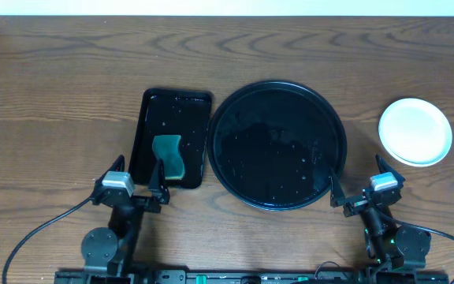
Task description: Clean dirty plates on tray and stack at the side
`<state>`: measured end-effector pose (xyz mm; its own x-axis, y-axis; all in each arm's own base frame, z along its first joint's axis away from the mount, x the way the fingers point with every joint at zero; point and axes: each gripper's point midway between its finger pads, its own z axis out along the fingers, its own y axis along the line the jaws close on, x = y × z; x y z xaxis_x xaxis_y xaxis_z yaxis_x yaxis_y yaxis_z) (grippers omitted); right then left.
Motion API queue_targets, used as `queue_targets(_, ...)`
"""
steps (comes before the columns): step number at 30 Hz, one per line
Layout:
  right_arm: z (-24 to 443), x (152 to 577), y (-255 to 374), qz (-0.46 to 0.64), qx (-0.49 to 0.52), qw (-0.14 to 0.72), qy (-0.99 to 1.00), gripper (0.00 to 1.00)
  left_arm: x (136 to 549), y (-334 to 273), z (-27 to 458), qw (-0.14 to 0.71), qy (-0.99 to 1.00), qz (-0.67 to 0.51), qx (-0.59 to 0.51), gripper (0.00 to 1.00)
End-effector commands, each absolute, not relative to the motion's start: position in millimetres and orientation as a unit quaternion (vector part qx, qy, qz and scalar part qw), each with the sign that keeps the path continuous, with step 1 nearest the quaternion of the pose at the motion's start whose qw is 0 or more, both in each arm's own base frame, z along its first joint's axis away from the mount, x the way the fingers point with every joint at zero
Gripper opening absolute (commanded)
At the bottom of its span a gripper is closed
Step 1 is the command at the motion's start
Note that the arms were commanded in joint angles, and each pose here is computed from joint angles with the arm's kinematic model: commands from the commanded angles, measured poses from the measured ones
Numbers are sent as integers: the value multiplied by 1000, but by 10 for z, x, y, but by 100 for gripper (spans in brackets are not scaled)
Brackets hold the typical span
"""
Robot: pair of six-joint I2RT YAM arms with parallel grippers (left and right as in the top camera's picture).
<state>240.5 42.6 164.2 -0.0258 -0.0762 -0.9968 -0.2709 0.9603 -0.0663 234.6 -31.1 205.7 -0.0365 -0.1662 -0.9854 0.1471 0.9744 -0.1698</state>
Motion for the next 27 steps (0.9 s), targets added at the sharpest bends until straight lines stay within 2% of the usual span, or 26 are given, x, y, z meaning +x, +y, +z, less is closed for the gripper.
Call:
queue_targets(1,1636,2399,447,71,-127,687,712,99,2410,-290,1893,701,706,-103,-5,84)
queue_targets(5,1635,2399,447,71,-127,687,712,99,2449,-294,1722,696,710,-103,-5,84)
queue_targets(15,1635,2399,447,71,-127,687,712,99,2447,-294,1656,687,720,-102,-6,84)
queue_targets(21,1636,2399,447,71,-127,687,712,99,2422,-292,1380,645,758,-98,-9,84)
queue_targets(27,1636,2399,447,71,-127,687,712,99,2428,-292,1365,642,760,-98,-9,84)
